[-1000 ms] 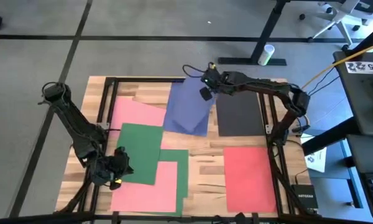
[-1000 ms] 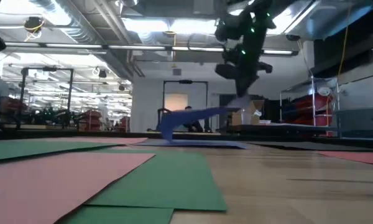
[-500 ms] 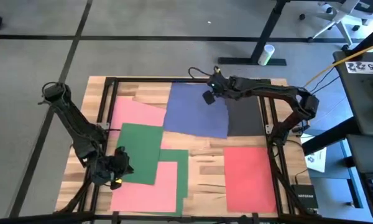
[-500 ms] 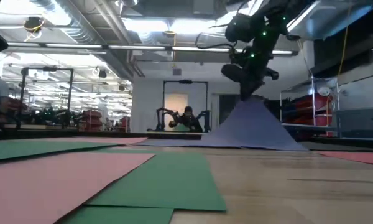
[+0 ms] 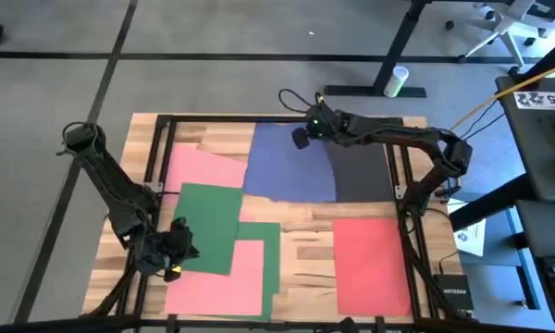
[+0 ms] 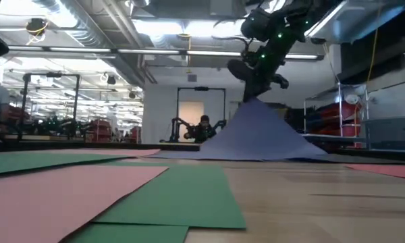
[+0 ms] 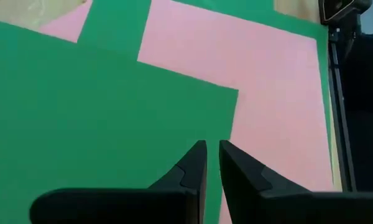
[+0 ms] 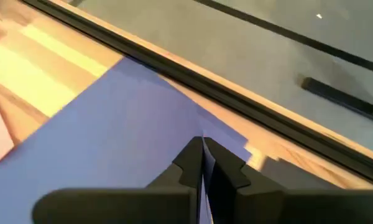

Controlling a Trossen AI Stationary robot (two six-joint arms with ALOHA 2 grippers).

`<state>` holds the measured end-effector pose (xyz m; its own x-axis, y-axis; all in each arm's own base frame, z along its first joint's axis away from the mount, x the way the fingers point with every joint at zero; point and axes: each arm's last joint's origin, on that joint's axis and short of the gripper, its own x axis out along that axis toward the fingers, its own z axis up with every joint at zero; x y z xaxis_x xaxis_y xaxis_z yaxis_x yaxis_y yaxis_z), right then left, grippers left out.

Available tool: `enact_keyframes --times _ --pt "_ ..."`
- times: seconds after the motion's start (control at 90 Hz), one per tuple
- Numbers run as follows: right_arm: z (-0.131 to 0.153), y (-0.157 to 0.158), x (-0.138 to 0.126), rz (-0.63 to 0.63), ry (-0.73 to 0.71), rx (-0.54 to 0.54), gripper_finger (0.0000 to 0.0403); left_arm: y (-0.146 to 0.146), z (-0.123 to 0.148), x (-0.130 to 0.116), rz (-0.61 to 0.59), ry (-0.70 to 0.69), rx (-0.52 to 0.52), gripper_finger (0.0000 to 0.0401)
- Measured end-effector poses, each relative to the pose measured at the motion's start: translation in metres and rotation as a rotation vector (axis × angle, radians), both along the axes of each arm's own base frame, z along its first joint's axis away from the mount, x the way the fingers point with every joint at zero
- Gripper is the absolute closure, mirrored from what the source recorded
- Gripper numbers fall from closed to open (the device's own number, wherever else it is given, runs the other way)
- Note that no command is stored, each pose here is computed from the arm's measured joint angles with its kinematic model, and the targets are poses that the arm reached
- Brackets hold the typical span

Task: Organize paper
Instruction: Stack the blue paper on top of the other blue papers on the table

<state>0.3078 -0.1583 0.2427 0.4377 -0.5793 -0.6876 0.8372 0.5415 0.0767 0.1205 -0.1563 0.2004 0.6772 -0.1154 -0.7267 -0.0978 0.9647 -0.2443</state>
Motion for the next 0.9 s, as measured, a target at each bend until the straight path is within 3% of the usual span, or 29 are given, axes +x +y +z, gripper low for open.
enact_keyframes --times 0.367,0.9 --pt "-0.025 -0.004 0.017 -0.156 -0.066 0.013 0.0403 0.000 -0.008 0.000 0.011 -0.007 -0.023 0.0374" --pt "-0.033 -0.012 0.020 -0.347 -0.177 0.030 0.0403 0.000 -0.008 0.000 0.009 -0.006 -0.022 0.0374"
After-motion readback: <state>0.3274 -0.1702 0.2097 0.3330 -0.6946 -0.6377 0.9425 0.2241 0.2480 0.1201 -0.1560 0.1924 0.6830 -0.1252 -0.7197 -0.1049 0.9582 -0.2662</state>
